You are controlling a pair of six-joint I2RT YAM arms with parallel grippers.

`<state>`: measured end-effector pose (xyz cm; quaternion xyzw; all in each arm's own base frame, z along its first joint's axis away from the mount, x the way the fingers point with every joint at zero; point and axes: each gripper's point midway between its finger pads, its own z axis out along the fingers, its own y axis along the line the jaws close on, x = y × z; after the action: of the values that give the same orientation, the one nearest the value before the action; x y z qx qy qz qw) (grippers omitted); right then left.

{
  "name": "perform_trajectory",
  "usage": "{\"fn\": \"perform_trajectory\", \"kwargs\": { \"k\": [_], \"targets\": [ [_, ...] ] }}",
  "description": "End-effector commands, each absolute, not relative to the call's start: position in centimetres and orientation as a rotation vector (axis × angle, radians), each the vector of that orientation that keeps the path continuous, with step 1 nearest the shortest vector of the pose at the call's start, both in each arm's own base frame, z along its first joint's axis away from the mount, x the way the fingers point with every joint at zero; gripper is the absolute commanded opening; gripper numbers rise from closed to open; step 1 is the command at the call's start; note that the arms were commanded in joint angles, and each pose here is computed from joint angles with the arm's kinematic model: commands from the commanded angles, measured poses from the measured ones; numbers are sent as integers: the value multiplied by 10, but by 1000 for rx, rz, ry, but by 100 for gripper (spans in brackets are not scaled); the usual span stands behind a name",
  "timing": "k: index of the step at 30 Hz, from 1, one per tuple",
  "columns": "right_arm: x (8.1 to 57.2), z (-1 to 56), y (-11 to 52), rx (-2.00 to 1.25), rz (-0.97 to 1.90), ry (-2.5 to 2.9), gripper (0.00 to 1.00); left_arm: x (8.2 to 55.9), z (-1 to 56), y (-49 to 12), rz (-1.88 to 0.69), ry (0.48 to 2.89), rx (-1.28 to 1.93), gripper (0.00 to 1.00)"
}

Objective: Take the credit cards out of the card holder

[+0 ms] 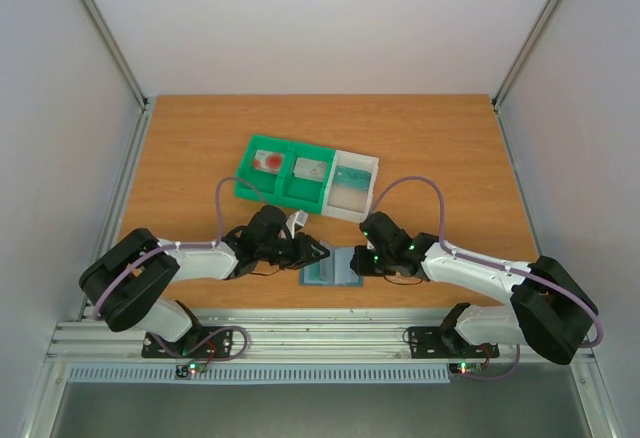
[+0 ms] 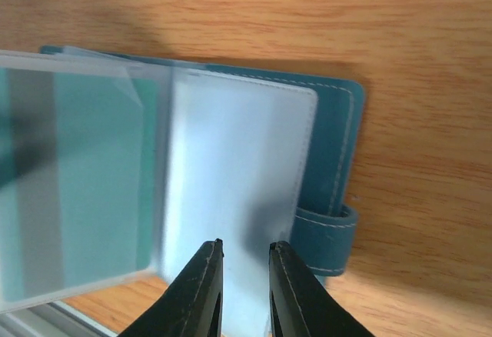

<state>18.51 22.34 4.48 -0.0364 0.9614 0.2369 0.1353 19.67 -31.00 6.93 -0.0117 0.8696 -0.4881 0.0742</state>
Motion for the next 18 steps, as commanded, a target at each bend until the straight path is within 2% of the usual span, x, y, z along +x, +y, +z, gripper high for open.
{"fn": "perform_trajectory", "kwargs": {
  "k": [1, 18],
  "targets": [
    [182, 34, 212, -108, 606, 2791, 20, 203, 90, -323, -1545, 2519, 13, 29],
    [185, 50, 197, -50, 569, 2723, 19, 197, 90, -345, -1637, 2511, 32, 29]
  ]
}}
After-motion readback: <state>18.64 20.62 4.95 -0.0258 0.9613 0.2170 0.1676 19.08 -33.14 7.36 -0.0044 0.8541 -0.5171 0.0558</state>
